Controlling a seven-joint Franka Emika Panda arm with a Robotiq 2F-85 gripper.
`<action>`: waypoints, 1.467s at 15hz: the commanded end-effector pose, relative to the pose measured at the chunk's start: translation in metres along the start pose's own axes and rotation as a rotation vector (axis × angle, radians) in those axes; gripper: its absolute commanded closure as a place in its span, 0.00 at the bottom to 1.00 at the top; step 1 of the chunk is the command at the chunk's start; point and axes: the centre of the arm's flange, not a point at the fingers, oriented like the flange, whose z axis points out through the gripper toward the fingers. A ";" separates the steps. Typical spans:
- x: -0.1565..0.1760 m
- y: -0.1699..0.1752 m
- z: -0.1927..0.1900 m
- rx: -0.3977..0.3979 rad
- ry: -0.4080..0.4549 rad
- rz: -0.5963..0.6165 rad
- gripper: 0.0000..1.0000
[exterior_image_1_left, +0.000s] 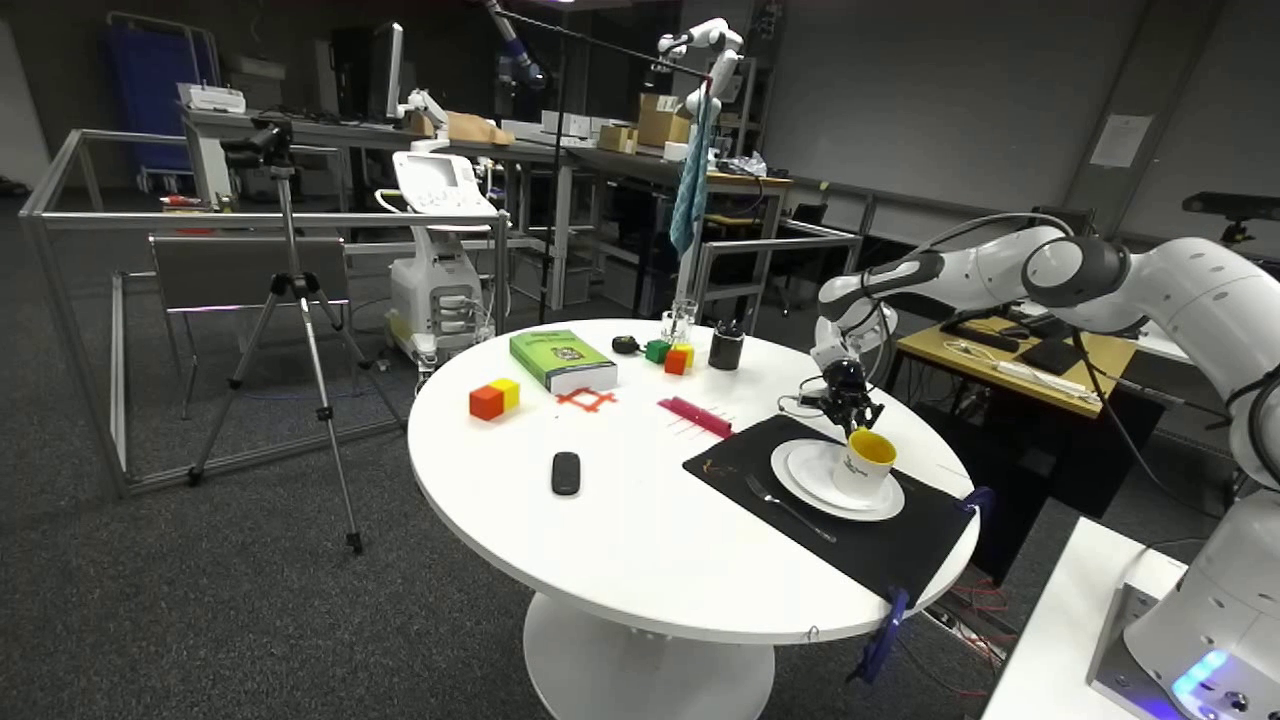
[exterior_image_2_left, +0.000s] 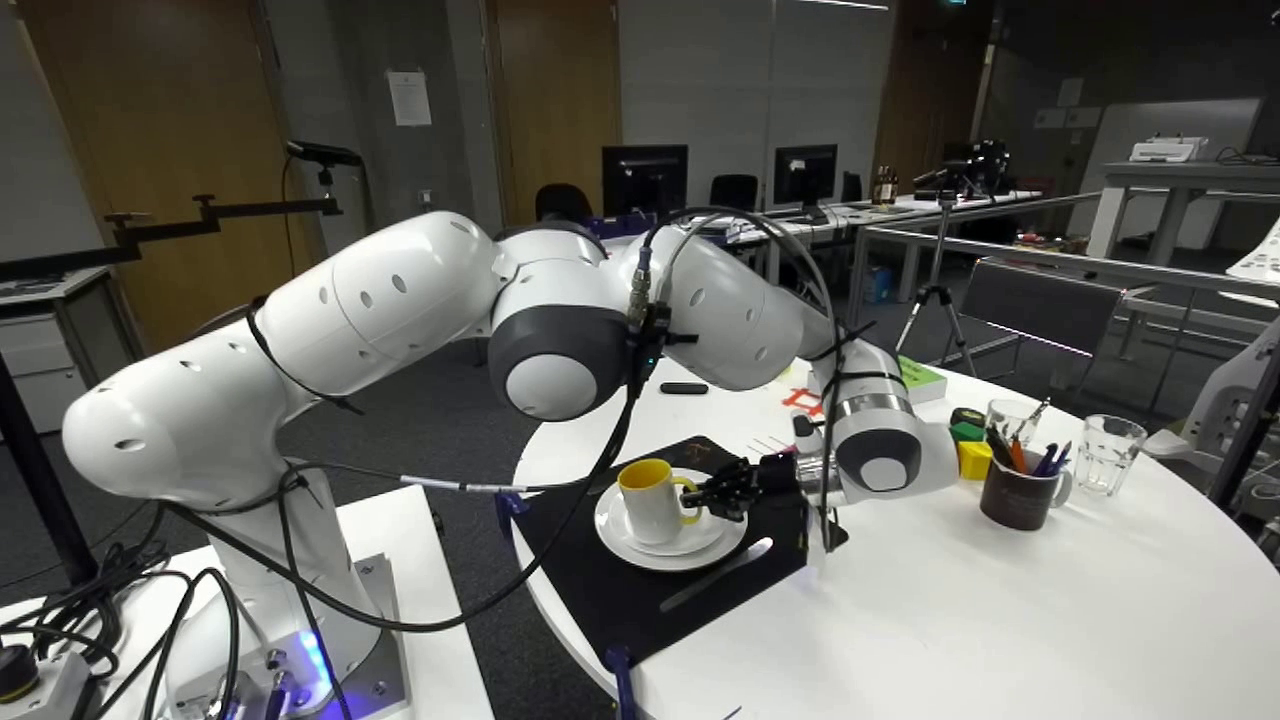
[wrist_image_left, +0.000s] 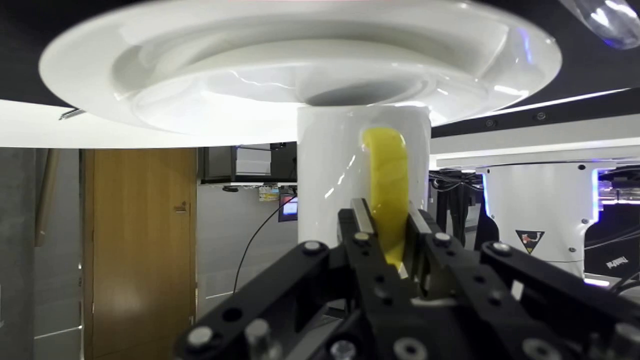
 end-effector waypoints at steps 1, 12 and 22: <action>0.002 0.002 -0.013 0.000 0.020 -0.016 0.56; 0.013 0.001 -0.019 -0.009 0.000 -0.013 0.20; 0.079 -0.004 -0.050 -0.062 -0.153 -0.010 0.00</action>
